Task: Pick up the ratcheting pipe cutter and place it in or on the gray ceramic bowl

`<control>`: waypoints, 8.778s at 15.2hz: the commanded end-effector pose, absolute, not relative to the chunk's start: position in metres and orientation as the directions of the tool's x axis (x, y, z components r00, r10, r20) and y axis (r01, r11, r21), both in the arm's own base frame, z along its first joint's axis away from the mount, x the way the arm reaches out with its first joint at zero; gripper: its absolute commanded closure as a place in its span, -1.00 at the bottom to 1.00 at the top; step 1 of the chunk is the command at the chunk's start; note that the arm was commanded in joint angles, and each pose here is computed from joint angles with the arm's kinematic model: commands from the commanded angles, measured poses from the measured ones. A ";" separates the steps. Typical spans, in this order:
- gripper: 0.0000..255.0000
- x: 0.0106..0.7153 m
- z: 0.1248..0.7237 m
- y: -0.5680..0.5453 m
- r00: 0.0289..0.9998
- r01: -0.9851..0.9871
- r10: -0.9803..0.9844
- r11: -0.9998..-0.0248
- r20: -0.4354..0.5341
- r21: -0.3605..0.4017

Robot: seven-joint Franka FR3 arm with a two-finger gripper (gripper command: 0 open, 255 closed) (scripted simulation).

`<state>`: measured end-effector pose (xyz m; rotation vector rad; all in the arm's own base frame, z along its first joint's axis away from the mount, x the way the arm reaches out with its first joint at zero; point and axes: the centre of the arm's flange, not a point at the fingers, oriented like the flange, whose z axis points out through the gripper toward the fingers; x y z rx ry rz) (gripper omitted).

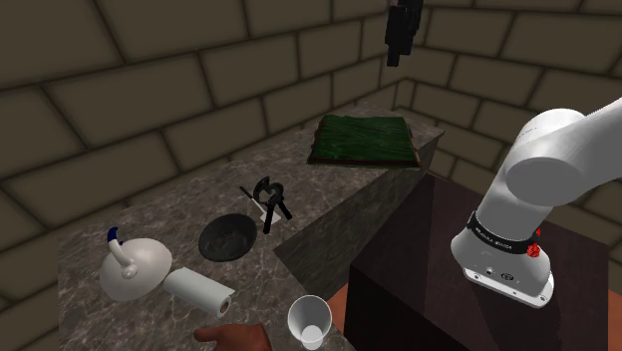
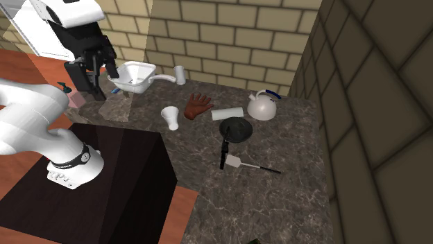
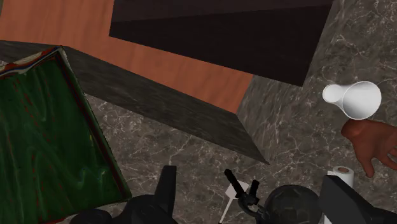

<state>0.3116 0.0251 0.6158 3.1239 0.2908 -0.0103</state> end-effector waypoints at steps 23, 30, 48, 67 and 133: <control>-1.00 0.493 0.398 0.122 0.904 -0.392 -0.378 -0.919 -0.198 -0.037; -1.00 0.550 0.322 0.134 0.806 -0.557 -0.533 -0.830 -0.258 -0.026; -1.00 0.645 0.148 0.137 0.534 -0.813 -0.764 -0.582 -0.362 0.027; 1.00 0.641 0.130 0.142 0.534 -0.813 -0.764 -0.582 -0.362 0.027; 1.00 0.688 0.212 0.319 0.534 -0.813 -0.764 -0.582 -0.362 0.027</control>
